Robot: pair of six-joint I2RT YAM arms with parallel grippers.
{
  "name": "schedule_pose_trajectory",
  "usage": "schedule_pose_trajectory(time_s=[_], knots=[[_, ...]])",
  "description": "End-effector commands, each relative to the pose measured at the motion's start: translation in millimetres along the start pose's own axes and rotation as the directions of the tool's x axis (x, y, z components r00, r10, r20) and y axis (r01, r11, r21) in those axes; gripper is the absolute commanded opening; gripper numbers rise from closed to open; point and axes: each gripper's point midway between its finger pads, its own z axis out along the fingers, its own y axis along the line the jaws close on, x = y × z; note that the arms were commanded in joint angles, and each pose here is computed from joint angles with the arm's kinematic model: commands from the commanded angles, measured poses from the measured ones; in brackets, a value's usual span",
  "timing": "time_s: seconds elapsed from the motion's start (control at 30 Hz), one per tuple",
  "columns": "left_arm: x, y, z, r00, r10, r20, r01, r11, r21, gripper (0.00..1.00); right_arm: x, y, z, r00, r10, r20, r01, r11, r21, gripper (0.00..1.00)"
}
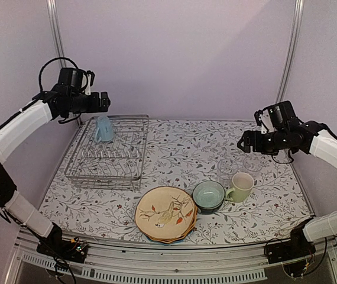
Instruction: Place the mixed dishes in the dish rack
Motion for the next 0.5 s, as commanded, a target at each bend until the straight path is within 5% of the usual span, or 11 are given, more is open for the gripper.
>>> schedule_pose_trajectory(time_s=[0.0, 0.47], knots=[[33, -19, -1, 1.000, -0.005, -0.015, 0.006, 1.000, 0.022, 0.99, 25, -72, 11, 0.995, 0.056, -0.086, -0.035, 0.972, 0.234, 0.93], [105, -59, -15, 0.996, 0.042, -0.082, -0.032, 0.992, 0.122, 0.99, 53, -122, 46, 0.975, 0.118, -0.187, -0.057, 0.951, 0.305, 0.61]])
